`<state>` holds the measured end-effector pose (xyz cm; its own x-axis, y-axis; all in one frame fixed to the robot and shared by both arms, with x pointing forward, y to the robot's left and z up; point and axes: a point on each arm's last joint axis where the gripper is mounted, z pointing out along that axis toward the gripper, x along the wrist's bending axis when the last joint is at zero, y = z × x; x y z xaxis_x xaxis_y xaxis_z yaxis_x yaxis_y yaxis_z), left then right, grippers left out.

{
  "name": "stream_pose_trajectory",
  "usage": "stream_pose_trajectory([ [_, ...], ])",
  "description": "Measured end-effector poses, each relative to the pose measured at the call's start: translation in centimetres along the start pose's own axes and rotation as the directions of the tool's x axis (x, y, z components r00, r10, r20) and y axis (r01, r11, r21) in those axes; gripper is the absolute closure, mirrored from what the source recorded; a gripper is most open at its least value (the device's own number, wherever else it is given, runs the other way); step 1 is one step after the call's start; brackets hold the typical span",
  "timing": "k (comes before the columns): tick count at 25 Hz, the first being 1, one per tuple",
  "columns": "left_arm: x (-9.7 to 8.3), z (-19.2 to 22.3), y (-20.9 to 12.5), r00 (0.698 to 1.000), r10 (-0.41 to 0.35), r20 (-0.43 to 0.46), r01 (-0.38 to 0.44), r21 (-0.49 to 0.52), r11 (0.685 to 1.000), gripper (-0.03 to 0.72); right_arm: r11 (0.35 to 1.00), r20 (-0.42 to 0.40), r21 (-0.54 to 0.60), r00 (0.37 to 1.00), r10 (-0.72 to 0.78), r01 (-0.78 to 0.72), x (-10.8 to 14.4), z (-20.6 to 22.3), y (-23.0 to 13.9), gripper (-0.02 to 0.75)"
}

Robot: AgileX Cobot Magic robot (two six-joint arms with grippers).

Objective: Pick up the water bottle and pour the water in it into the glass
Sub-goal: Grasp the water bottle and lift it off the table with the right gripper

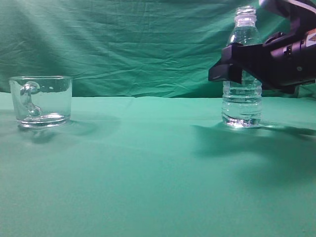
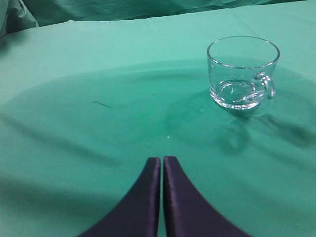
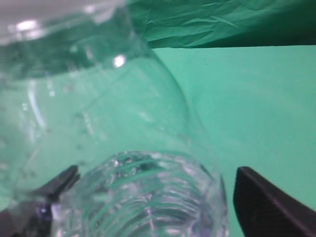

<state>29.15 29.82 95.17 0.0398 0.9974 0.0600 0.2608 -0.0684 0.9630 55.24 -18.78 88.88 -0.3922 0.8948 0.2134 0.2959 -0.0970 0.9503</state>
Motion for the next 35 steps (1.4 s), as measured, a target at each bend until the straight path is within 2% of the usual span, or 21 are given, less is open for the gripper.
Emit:
stream_pose_trajectory([
  [1, 0.0, 0.0, 0.0, 1.0, 0.0, 0.0, 0.0, 0.0, 1.0, 0.688, 1.0, -0.001, -0.004, 1.0, -0.008, 0.008, 0.0, 0.0, 0.0, 0.21],
  [4, 0.0, 0.0, 0.0, 1.0, 0.0, 0.0, 0.0, 0.0, 1.0, 0.688, 1.0, -0.003, -0.011, 1.0, -0.021, 0.021, 0.0, 0.0, 0.1, 0.294],
  [5, 0.0, 0.0, 0.0, 1.0, 0.0, 0.0, 0.0, 0.0, 1.0, 0.688, 1.0, -0.003, -0.012, 1.0, -0.025, 0.025, 0.0, 0.0, 0.1, 0.321],
  [6, 0.0, 0.0, 0.0, 1.0, 0.0, 0.0, 0.0, 0.0, 1.0, 0.688, 1.0, -0.001, -0.01, 1.0, -0.026, 0.026, 0.0, 0.1, 0.1, 0.305],
  [7, 0.0, 0.0, 0.0, 1.0, 0.0, 0.0, 0.0, 0.0, 1.0, 0.688, 1.0, -0.001, -0.01, 1.0, -0.026, 0.026, 0.0, 0.1, 0.1, 0.363],
  [8, 0.0, 0.0, 0.0, 1.0, 0.0, 0.0, 0.0, 0.0, 1.0, 0.688, 1.0, -0.001, -0.01, 1.0, -0.026, 0.026, 0.0, 0.1, 0.1, 0.364],
  [10, 0.0, 0.0, 0.0, 1.0, 0.0, 0.0, 0.0, 0.0, 1.0, 0.688, 1.0, 0.0, -0.008, 1.0, -0.026, 0.026, 0.0, 0.1, 0.1, 0.421],
  [18, 0.0, 0.0, 0.0, 1.0, 0.0, 0.0, 0.0, 0.0, 1.0, 0.688, 0.999, -0.011, -0.003, 0.999, -0.035, 0.035, 0.1, 0.1, 0.0, 0.419],
  [23, 0.0, 0.0, 0.0, 1.0, 0.0, 0.0, 0.0, 0.0, 1.0, 0.688, 0.995, -0.079, 0.022, 0.993, -0.093, 0.095, 0.9, -0.3, 0.8, 0.419],
  [29, 0.0, 0.0, 0.0, 1.0, 0.0, 0.0, 0.0, 0.0, 1.0, 0.688, 0.973, -0.153, 0.047, 0.964, -0.217, 0.226, 2.7, -1.1, 6.1, 0.419],
  [35, 0.0, 0.0, 0.0, 1.0, 0.0, 0.0, 0.0, 0.0, 1.0, 0.688, 0.935, -0.173, 0.088, 0.929, -0.326, 0.344, 3.9, -0.9, 11.7, 0.419],
])
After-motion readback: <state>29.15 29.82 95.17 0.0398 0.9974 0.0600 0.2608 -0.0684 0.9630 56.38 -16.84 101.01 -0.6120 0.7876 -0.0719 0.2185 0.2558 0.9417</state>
